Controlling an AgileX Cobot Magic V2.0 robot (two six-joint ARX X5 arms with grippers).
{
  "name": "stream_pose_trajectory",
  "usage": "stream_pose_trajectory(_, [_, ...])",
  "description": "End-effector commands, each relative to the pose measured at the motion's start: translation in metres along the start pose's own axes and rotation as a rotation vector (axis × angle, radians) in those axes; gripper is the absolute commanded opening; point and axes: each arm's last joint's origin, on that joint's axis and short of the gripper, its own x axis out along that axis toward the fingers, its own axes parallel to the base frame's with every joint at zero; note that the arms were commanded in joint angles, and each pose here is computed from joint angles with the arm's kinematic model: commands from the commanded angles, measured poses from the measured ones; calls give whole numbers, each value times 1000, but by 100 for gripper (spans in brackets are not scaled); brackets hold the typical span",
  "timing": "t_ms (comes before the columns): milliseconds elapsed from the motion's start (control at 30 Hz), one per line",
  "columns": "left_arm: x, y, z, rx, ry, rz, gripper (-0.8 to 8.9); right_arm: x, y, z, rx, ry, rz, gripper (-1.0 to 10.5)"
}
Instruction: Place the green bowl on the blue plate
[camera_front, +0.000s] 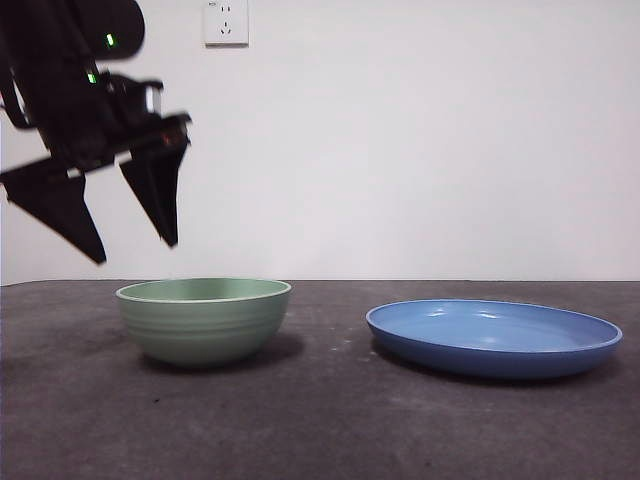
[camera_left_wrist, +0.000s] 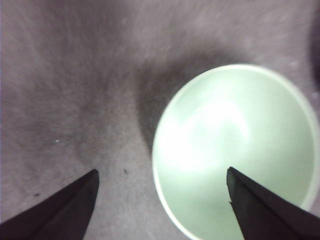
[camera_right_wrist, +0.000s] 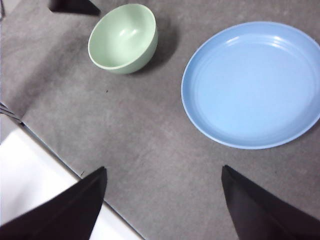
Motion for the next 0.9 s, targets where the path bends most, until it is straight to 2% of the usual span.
stream_pose_trajectory(33, [12,-1,7,6,3,-1,404,-3,2,5,-17,-23,1,369])
stream_pose_trajectory(300, [37,-2,6,10,58,7,394,-3,2,5,-19,-25,1,369])
stream_pose_trajectory(533, [46,-3,5,12,84,18,313,-3,2,5,-20,-25,1,369])
stream_pose_trajectory(733, [46,-4,5,16,78,17,44,-3,2,5,-19,-25,1,369])
stream_pose_trajectory(800, [47,-4,5,15,78,16,12,-3,2,5,-19,-25,1,369])
stream_pose_trajectory(900, [47,-5,5,-1,77,17,15,-3,2,5,-19,-25,1,369])
